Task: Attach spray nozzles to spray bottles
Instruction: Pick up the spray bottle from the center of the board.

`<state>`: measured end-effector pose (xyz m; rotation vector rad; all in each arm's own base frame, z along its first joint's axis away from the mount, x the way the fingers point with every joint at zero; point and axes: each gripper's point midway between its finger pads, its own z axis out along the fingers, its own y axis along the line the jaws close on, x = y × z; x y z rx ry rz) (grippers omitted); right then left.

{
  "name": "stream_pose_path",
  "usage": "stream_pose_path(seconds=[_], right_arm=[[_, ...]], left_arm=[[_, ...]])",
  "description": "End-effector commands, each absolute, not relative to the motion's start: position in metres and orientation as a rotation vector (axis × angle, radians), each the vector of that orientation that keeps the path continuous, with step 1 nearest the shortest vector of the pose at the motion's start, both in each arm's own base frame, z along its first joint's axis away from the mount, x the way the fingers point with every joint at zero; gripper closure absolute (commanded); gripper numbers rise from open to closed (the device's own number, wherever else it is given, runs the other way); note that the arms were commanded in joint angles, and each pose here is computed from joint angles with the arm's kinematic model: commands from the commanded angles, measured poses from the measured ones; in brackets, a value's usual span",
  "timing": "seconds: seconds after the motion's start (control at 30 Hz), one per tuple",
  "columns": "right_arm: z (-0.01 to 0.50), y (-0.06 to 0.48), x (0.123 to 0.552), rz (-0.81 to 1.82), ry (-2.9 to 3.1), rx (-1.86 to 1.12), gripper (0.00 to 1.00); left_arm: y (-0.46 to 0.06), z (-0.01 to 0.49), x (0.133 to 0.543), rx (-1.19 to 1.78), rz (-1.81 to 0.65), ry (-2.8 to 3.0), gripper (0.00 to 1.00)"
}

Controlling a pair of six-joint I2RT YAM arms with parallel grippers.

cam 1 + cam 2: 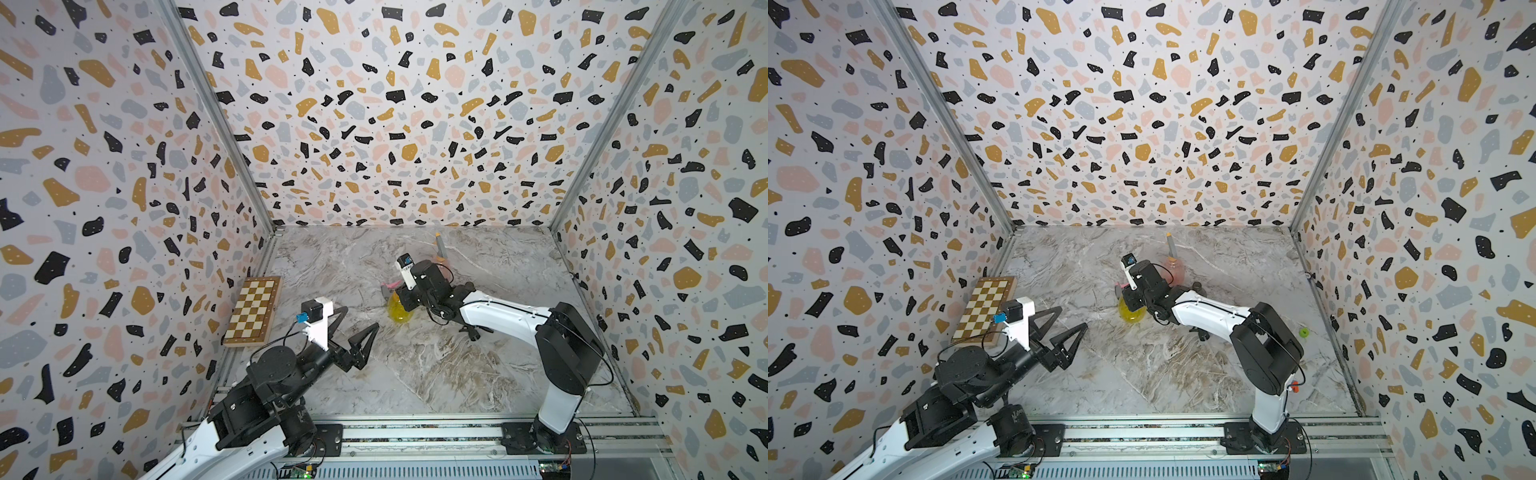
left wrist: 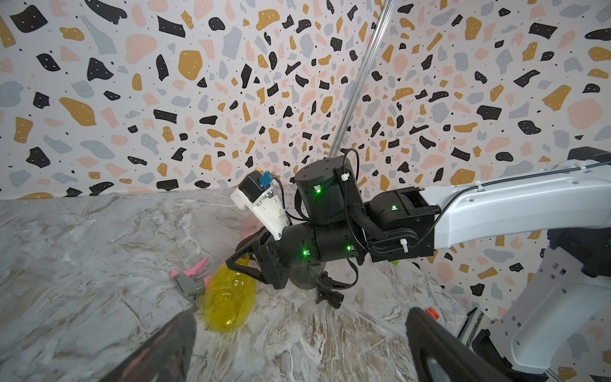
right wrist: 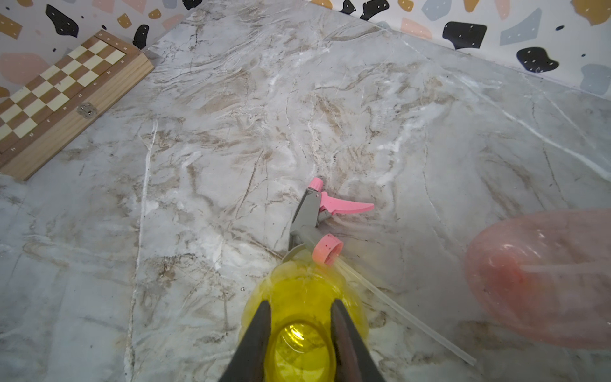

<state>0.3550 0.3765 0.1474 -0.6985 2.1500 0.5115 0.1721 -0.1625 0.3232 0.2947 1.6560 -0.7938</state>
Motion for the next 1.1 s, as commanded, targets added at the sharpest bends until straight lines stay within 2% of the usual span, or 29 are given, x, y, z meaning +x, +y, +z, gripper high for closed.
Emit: stream_pose_path(seconds=[0.0,0.17,0.27,0.47,0.7,0.9,1.07], right_arm=[[0.165,0.378,0.354,0.532,2.128,-0.702,0.79],[0.189,0.374,0.345,0.562,2.091,-0.713,0.90],[0.210,0.364,0.334,0.583,2.069,-0.714,1.00],[0.251,0.333,0.284,0.679,2.058,-0.754,1.00],[0.290,0.291,0.209,0.805,2.020,-0.871,1.00],[0.320,0.284,0.139,1.042,1.915,-1.084,1.00],[0.357,0.284,0.097,1.234,1.773,-1.197,1.00]], left_arm=[[-0.164,0.323,0.175,0.281,-0.798,1.646,0.01],[-0.165,0.323,0.175,0.291,-0.800,1.646,0.01],[-0.169,0.325,0.174,0.318,-0.801,1.642,0.01],[-0.188,0.329,0.166,0.430,-0.853,1.650,0.01],[-0.228,0.337,0.124,0.781,-1.048,1.622,0.01],[-0.253,0.335,0.081,1.081,-1.251,1.552,0.01],[-0.261,0.335,0.063,1.190,-1.370,1.525,0.01]])
